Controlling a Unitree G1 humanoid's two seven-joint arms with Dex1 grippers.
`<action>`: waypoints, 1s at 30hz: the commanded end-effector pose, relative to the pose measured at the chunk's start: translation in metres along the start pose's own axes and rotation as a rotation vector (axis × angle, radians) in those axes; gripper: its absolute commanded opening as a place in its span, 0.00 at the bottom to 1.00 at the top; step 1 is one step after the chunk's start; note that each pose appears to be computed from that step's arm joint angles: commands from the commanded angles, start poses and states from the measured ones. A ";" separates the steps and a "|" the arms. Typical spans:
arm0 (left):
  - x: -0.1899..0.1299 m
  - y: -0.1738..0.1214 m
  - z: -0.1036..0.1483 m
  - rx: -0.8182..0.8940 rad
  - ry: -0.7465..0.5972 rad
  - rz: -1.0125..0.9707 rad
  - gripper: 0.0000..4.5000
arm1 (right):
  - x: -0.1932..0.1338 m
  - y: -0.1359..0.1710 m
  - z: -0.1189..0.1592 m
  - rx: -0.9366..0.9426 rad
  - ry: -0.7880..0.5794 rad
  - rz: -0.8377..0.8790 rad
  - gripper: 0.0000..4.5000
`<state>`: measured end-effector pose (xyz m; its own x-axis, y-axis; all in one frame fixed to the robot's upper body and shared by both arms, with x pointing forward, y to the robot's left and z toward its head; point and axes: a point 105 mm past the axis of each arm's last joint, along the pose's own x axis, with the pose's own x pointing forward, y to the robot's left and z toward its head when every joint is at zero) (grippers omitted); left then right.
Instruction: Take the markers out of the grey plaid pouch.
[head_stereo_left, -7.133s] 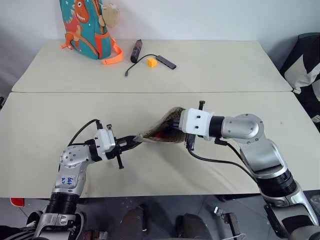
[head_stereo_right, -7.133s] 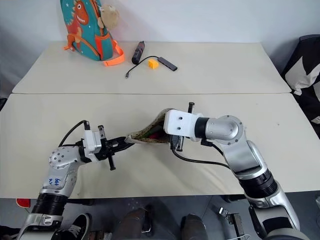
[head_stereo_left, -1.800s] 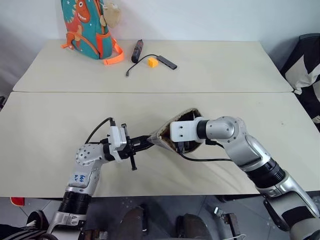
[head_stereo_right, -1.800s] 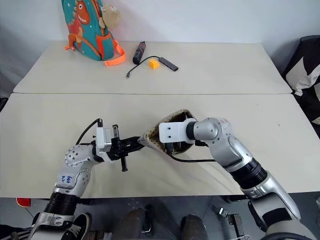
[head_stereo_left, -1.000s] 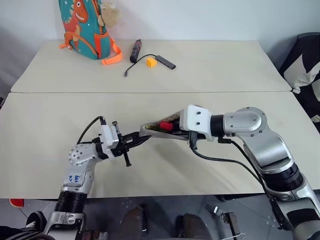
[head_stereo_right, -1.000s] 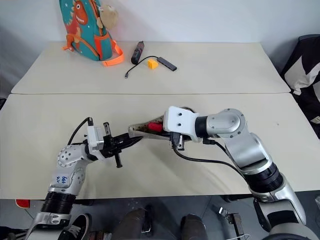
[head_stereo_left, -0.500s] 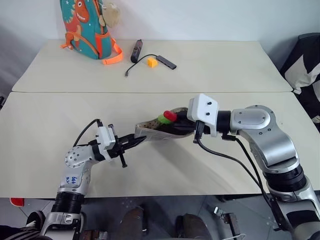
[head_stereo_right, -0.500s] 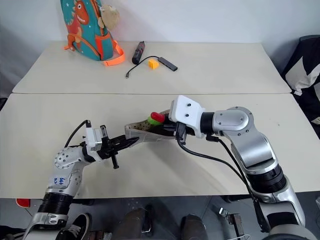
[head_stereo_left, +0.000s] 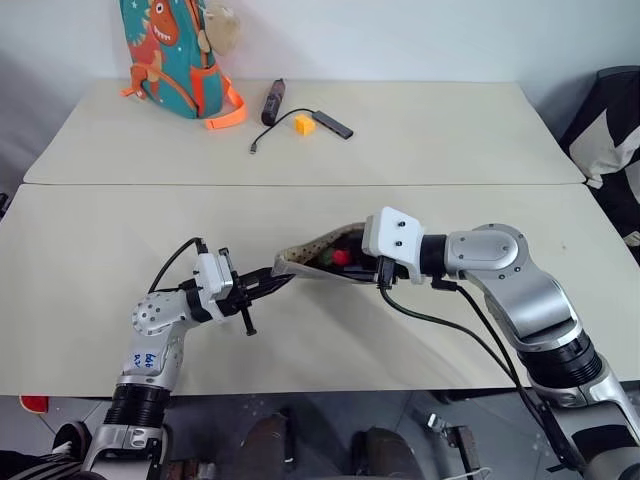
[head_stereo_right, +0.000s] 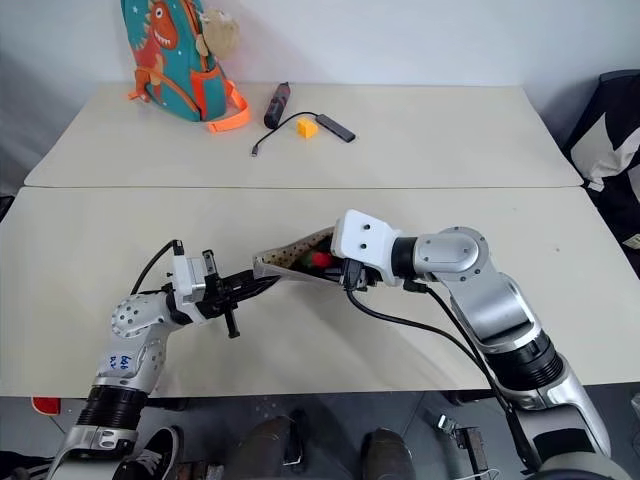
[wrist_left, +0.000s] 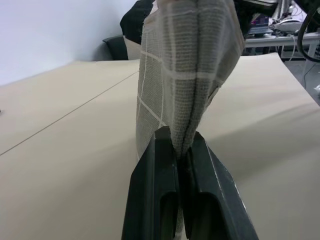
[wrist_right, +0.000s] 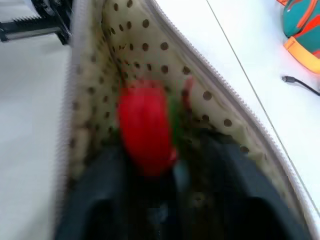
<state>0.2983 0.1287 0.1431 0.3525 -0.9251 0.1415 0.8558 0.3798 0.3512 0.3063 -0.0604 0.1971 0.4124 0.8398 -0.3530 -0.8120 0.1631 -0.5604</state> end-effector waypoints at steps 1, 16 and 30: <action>0.001 -0.002 0.008 0.028 -0.024 -0.009 0.00 | -0.001 0.012 -0.009 -0.042 0.051 0.051 0.64; 0.002 -0.001 0.010 0.025 -0.026 -0.027 0.00 | 0.014 0.018 -0.013 -0.124 0.052 0.048 0.01; 0.001 -0.002 0.013 -0.008 -0.057 -0.019 0.00 | 0.023 0.009 -0.020 -0.259 0.111 0.000 0.44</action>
<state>0.2964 0.1278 0.1426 0.3351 -0.9321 0.1372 0.8727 0.3619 0.3276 0.3161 -0.0518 0.1676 0.4553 0.7805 -0.4283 -0.7151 0.0340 -0.6982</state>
